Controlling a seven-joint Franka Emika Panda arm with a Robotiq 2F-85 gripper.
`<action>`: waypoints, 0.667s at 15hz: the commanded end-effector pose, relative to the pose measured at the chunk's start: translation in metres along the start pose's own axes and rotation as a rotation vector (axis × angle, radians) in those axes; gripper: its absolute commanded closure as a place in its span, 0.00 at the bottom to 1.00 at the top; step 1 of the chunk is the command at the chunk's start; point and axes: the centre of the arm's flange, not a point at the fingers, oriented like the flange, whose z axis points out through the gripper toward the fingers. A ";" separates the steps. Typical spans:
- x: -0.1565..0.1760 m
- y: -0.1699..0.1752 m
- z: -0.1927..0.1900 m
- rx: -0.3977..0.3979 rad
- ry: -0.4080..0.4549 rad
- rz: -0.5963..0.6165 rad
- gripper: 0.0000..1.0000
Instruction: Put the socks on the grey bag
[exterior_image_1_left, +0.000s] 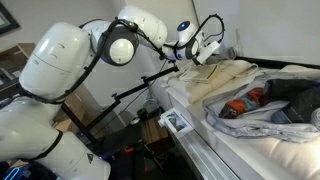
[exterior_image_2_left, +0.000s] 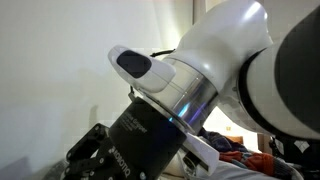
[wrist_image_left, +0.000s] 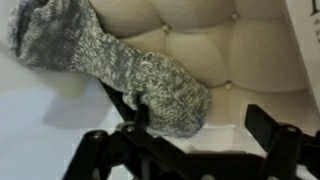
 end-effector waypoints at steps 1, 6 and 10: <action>0.010 0.013 0.007 -0.005 -0.027 -0.032 0.04; 0.021 0.009 0.006 -0.002 -0.034 -0.069 0.47; 0.026 0.011 0.007 -0.010 -0.043 -0.083 0.78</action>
